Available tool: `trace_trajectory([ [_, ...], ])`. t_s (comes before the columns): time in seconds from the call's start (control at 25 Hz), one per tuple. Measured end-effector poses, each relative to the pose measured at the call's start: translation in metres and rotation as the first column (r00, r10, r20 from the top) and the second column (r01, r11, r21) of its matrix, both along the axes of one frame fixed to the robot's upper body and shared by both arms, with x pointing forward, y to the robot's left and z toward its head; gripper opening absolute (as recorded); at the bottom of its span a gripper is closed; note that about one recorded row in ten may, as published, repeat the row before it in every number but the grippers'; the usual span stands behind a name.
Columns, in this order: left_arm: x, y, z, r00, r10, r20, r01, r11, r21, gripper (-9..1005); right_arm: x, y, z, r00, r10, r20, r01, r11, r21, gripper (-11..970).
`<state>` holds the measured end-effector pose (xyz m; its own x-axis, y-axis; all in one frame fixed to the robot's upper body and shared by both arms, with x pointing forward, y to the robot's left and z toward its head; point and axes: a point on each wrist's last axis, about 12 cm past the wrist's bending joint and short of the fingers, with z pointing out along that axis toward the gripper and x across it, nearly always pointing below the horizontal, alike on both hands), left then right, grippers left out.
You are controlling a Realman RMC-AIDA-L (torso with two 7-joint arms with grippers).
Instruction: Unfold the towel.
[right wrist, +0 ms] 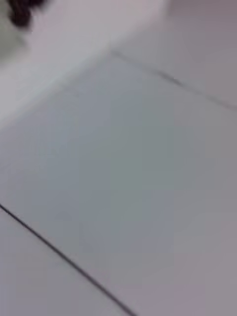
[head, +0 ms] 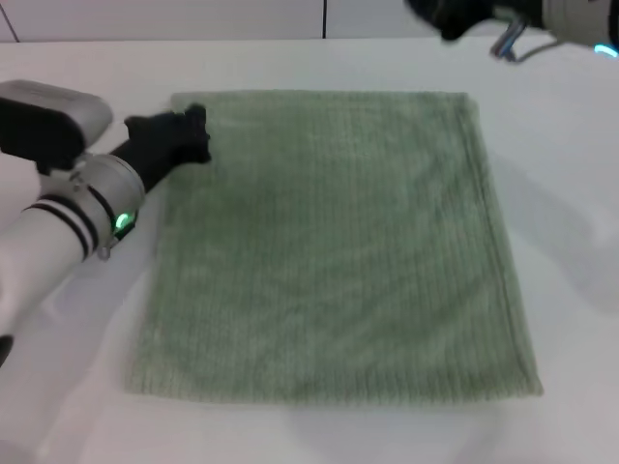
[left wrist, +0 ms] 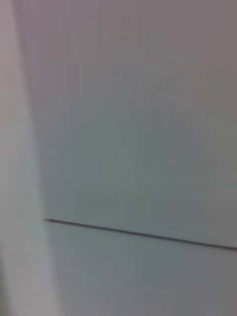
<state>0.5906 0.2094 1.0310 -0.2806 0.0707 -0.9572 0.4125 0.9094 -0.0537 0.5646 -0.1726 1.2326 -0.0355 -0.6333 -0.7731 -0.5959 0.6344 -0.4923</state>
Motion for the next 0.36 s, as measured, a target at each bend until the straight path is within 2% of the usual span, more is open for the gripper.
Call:
trace_trajectory([
  [0.04,-0.002,0.002,0.002,1.0,0.001,0.022,-0.001,1.0,-0.019,-2,0.003,-0.004,-0.002,0.996,-0.039,0.082,0.034,0.997,0.065,328],
  [0.12,-0.01,0.014,0.009,0.992,0.028,0.123,-0.015,0.995,-0.104,-2,0.005,-0.005,-0.006,0.991,-0.061,0.118,0.049,0.994,0.098,328],
  [0.16,-0.01,0.014,0.009,0.992,0.028,0.123,-0.015,0.995,-0.104,-2,0.006,-0.006,-0.009,0.986,-0.077,0.145,0.06,0.991,0.12,328],
  [0.24,-0.023,0.031,0.016,0.969,0.085,0.233,-0.039,0.98,-0.195,-2,0.007,-0.003,-0.026,0.965,-0.116,0.234,0.075,0.982,0.176,329],
  [0.36,-0.026,0.035,0.018,0.962,0.101,0.254,-0.046,0.976,-0.213,-2,0.004,0.0,-0.041,0.94,-0.141,0.31,0.078,0.975,0.207,329],
])
